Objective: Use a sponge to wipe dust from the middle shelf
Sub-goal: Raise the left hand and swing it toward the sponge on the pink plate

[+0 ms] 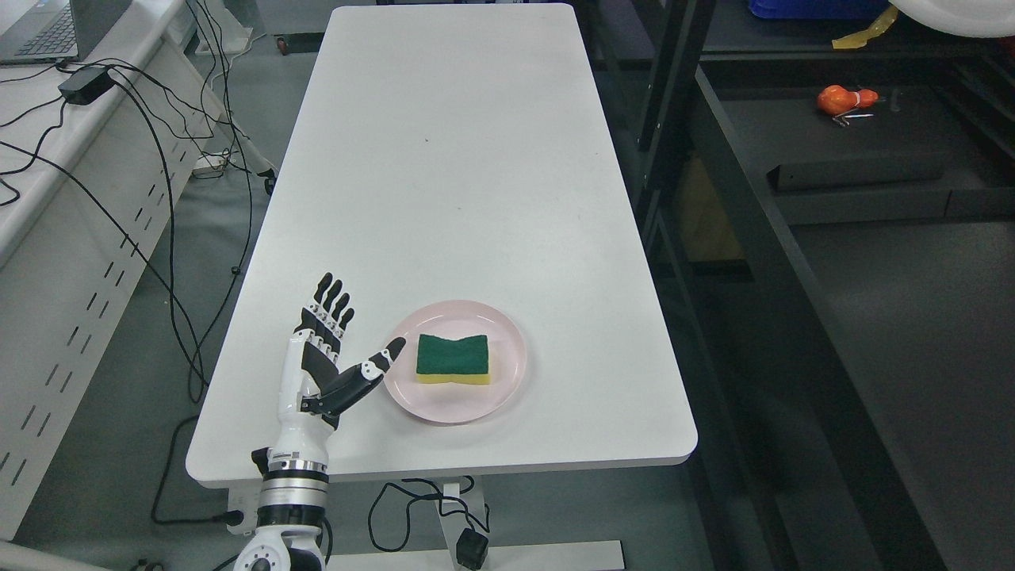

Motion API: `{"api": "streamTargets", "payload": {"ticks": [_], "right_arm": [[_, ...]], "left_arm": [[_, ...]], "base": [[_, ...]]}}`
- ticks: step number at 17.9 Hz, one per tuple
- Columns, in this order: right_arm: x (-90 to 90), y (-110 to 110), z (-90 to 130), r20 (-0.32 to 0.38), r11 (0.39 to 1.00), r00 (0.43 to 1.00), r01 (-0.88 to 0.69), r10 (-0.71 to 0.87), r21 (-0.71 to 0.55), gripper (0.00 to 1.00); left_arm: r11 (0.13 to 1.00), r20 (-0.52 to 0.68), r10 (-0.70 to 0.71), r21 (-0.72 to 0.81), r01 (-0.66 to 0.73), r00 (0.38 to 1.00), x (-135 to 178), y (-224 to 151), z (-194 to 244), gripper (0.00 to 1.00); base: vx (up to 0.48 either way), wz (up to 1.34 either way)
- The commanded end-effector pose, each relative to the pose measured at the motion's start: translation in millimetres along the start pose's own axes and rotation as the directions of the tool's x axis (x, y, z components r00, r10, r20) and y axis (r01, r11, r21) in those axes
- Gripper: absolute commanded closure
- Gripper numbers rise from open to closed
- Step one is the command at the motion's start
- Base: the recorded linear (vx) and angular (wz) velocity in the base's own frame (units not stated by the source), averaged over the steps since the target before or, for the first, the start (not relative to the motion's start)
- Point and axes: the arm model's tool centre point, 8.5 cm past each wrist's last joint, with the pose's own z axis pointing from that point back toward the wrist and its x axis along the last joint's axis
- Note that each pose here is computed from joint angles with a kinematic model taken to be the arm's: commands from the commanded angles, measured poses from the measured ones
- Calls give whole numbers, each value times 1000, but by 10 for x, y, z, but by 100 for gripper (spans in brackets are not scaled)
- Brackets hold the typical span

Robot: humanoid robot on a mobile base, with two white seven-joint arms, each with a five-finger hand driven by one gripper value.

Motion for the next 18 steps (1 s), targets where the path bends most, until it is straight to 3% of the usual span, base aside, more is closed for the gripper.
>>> {"api": "streamTargets", "payload": {"ticks": [1,7,9,11,14,15,17,18], "right_arm": [[95,-101,-3,23,1000,1000,3,-3,-14,0],[95,-101,-3,23,1000,1000,3,-3,-14,0],[95,-101,-3,23,1000,1000,3,-3,-14,0],[95,-101,-3,23,1000,1000,3,-3,-14,0],[95,-101,-3,23,1000,1000,3,-3,-14,0],[95,-101,-3,23,1000,1000,1,-1,-14,0],[95,-101,-3,23,1000,1000,3,-3,-14,0],[95,-101,-3,23,1000,1000,3,-3,-14,0]], "left_arm": [[999,43,-22,-43,24,999,96,21,-77,1],[984,139,-108,-124,125,984,291,193,-162,2],[906,214,-283,-262,333,935,413,239,-223,2],[726,330,-492,-356,589,806,464,214,-324,2],[326,554,-690,-336,884,465,698,244,-663,4],[176,601,-719,-328,928,349,778,264,-763,4],[-53,649,-732,-357,933,207,781,275,-822,6],[-197,691,-715,-344,918,106,772,256,-841,7]], "base": [[-19,49],[-7,20],[0,0],[0,0],[0,0],[0,0],[0,0],[0,0]]}}
